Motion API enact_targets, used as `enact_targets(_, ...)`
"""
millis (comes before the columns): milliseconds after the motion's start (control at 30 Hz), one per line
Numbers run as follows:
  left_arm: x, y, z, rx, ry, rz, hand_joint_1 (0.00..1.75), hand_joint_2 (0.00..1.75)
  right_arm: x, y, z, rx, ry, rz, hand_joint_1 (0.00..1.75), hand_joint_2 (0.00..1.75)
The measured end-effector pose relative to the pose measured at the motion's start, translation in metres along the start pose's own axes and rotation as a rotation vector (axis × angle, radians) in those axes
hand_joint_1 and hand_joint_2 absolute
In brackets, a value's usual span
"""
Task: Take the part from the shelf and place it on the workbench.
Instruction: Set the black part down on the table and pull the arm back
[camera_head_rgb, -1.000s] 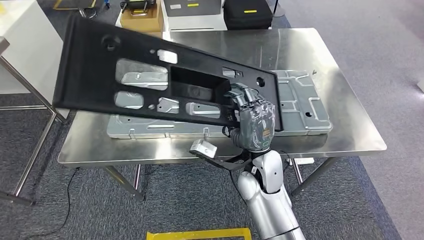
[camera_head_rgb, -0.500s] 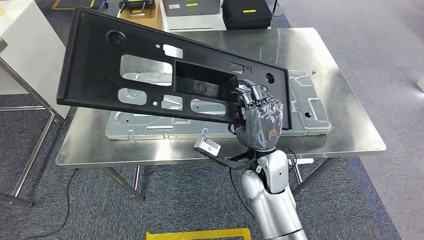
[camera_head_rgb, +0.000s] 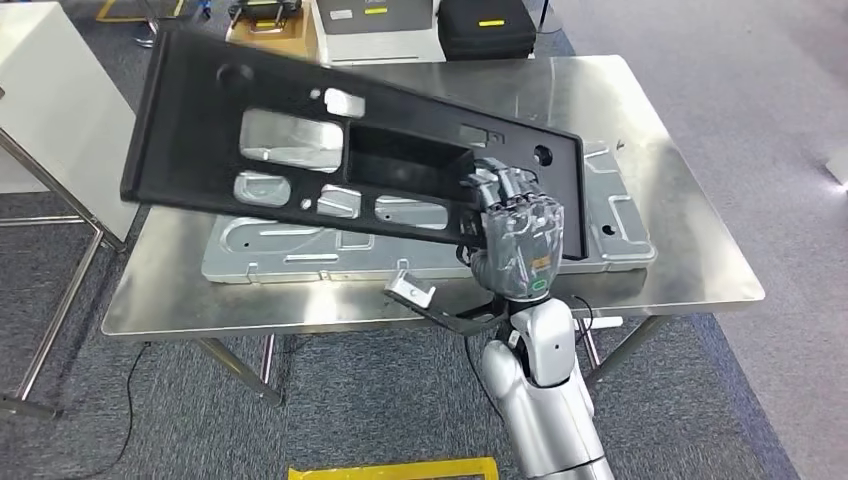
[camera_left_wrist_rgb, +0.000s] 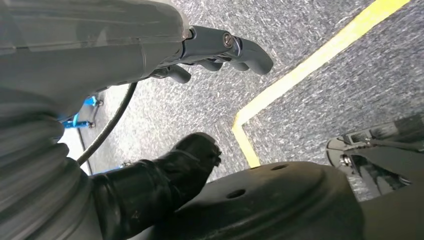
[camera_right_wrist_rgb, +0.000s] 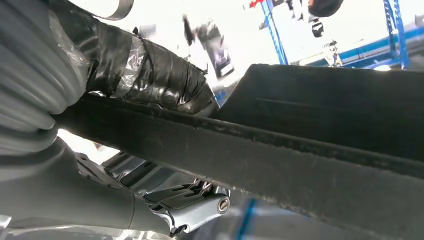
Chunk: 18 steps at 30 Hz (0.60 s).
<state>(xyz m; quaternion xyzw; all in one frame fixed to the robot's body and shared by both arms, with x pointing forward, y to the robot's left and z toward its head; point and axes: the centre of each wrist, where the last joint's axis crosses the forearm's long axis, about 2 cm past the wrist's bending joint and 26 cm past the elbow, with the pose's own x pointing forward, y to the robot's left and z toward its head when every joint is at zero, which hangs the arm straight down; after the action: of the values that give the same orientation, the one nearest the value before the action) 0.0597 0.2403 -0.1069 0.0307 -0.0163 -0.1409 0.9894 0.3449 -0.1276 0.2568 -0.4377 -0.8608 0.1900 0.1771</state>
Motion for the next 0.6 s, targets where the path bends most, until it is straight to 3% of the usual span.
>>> enact_targets(133,0.003,-0.002,0.001,-0.010,-0.004,-0.016,0.00,1.75,0.003,0.004,-0.002,0.039,0.005,0.095,1.68,1.75)
enact_targets(267,0.005,-0.003,0.001,-0.015,-0.002,-0.032,0.00,1.75,0.009,0.012,-0.002,0.071,0.099,0.106,1.68,1.75)
enact_targets(467,0.009,-0.004,0.002,-0.027,-0.013,-0.065,0.00,1.75,0.019,0.028,-0.004,0.137,0.109,0.140,1.68,1.75)
enact_targets(600,0.012,-0.003,0.002,-0.035,-0.022,-0.107,0.00,1.75,0.023,0.053,0.004,0.244,0.122,0.220,1.68,1.75)
